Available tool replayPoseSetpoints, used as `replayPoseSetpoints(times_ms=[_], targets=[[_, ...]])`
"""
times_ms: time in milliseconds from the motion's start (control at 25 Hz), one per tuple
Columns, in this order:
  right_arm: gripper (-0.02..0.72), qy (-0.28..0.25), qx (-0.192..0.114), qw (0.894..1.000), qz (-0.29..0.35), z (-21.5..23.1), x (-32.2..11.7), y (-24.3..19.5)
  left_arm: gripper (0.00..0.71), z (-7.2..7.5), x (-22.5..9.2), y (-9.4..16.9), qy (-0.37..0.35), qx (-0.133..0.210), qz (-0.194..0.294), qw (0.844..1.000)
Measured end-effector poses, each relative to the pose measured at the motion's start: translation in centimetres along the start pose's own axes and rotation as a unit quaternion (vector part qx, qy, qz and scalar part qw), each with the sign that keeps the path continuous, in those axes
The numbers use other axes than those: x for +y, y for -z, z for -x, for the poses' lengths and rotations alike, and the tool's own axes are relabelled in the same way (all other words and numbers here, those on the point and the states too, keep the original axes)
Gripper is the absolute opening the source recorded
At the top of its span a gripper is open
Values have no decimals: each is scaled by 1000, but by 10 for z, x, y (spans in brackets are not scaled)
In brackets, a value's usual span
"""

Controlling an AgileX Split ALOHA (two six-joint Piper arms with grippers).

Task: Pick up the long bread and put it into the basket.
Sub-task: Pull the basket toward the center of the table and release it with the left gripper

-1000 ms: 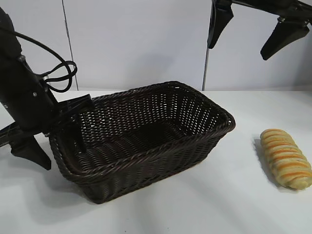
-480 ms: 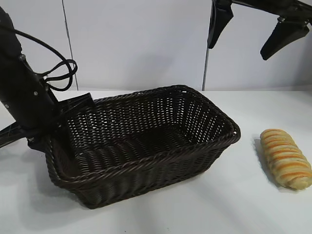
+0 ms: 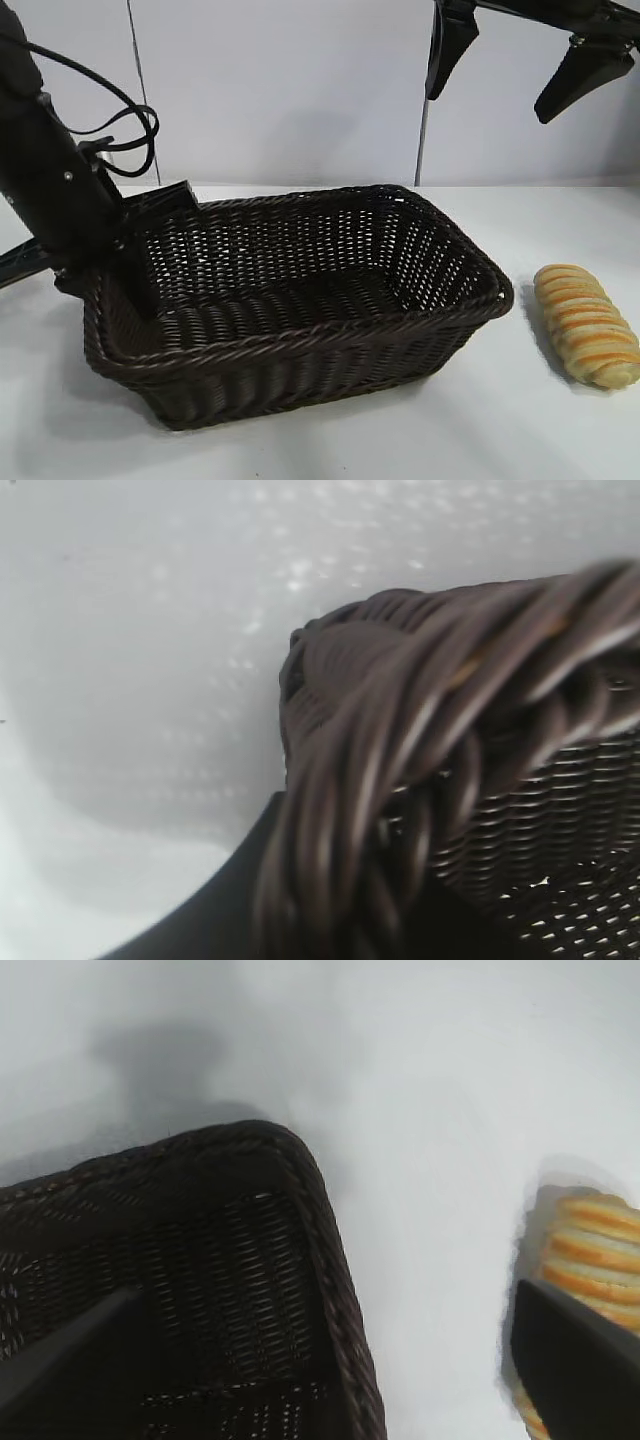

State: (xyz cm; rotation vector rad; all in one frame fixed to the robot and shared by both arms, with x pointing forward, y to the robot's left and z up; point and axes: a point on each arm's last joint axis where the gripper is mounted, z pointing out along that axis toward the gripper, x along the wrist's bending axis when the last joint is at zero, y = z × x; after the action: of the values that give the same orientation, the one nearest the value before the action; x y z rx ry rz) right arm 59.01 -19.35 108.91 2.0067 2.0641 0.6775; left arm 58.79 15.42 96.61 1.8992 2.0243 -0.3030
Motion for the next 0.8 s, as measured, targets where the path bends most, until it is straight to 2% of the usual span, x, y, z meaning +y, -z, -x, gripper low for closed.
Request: replayPoseSetpoints(times_ms=[200, 320, 480, 800], targets=[[695, 0, 0, 1000, 0, 0, 0, 0, 103, 13, 16, 19, -45, 5, 13, 999], [695, 0, 0, 1000, 0, 0, 0, 0, 103, 17, 27, 17, -64, 8, 5, 998], [695, 0, 0, 1000, 0, 0, 0, 0, 103, 17, 40, 0, -78, 13, -17, 997], [695, 0, 0, 1000, 0, 0, 0, 0, 103, 5, 46, -36, -79, 25, -50, 995]])
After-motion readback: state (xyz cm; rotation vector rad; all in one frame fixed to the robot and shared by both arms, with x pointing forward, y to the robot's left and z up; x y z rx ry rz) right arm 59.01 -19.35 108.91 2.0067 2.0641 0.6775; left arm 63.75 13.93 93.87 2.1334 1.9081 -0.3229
